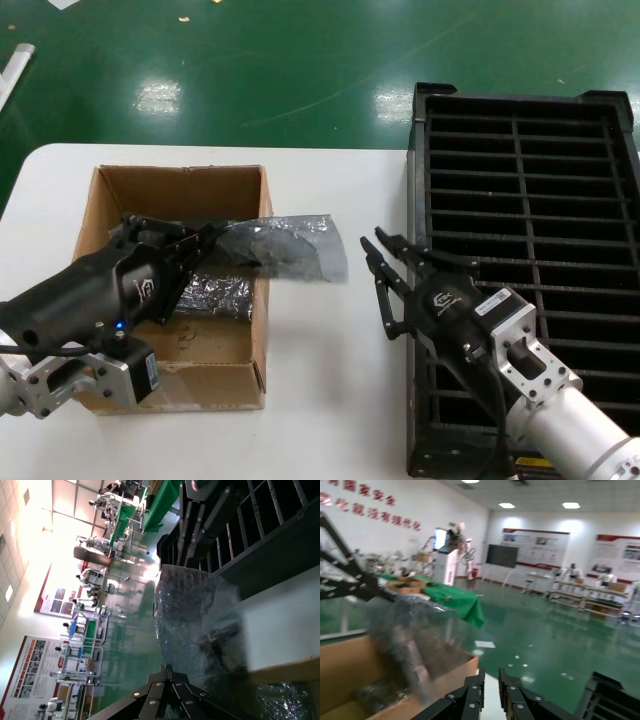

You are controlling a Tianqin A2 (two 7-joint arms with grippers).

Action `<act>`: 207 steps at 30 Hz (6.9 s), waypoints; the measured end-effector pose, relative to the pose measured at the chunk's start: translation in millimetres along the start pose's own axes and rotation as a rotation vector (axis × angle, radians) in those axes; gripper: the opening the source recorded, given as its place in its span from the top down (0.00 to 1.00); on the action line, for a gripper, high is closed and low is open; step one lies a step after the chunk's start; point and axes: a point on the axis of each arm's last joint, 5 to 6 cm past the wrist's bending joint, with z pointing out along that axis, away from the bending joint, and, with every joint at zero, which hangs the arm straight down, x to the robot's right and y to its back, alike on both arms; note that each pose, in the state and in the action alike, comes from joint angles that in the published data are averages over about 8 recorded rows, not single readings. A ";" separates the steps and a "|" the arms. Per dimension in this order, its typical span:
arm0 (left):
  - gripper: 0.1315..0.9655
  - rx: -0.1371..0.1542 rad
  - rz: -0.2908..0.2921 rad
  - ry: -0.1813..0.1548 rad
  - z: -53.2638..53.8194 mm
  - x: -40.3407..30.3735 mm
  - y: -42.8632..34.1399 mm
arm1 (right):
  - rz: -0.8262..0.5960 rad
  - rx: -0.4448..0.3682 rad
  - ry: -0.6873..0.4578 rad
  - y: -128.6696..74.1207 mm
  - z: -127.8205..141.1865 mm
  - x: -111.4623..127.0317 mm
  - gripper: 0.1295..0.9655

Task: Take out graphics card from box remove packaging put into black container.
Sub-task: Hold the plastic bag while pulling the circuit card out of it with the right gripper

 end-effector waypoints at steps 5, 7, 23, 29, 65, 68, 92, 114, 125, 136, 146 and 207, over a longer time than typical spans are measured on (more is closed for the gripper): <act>0.99 0.000 0.000 0.000 0.0 0.0 0.0 | -0.039 -0.025 -0.062 -0.7 0.9 10.7 0.93; 0.99 0.000 0.000 0.000 0.0 0.0 0.0 | -0.050 -0.030 -0.083 -1.0 2.4 16.1 0.95; 0.99 0.000 0.000 0.000 0.0 0.0 0.0 | -0.070 -0.012 -0.255 -2.8 31.0 44.9 0.99; 0.99 0.000 0.000 0.000 0.0 0.0 0.0 | -0.070 0.002 -0.295 -1.5 42.5 44.9 0.99; 0.99 0.000 0.000 0.000 0.0 0.0 0.0 | -0.174 -0.069 -0.588 -7.3 100.9 82.0 0.99; 0.99 0.000 0.000 0.000 0.0 0.0 0.0 | -0.180 -0.071 -0.599 -6.3 101.4 82.7 0.99; 0.99 0.000 0.000 0.000 0.0 0.0 0.0 | -0.132 -0.035 -0.628 -12.0 115.2 72.6 0.73; 0.99 0.000 0.000 0.000 0.0 0.0 0.0 | -0.097 -0.020 -0.587 -12.9 109.9 67.3 0.90; 0.99 0.000 0.000 0.000 0.0 0.0 0.0 | -0.122 -0.001 -0.609 -24.3 93.8 67.5 0.93; 0.99 0.000 0.000 0.000 0.0 0.0 0.0 | -0.166 -0.025 -0.606 -22.7 75.5 69.5 0.93; 0.99 0.000 0.000 0.000 0.0 0.0 0.0 | -0.184 -0.030 -0.591 -19.5 77.0 65.6 0.93; 0.99 0.000 0.000 0.000 0.0 0.0 0.0 | -0.230 -0.027 -0.575 -16.5 67.6 41.4 0.79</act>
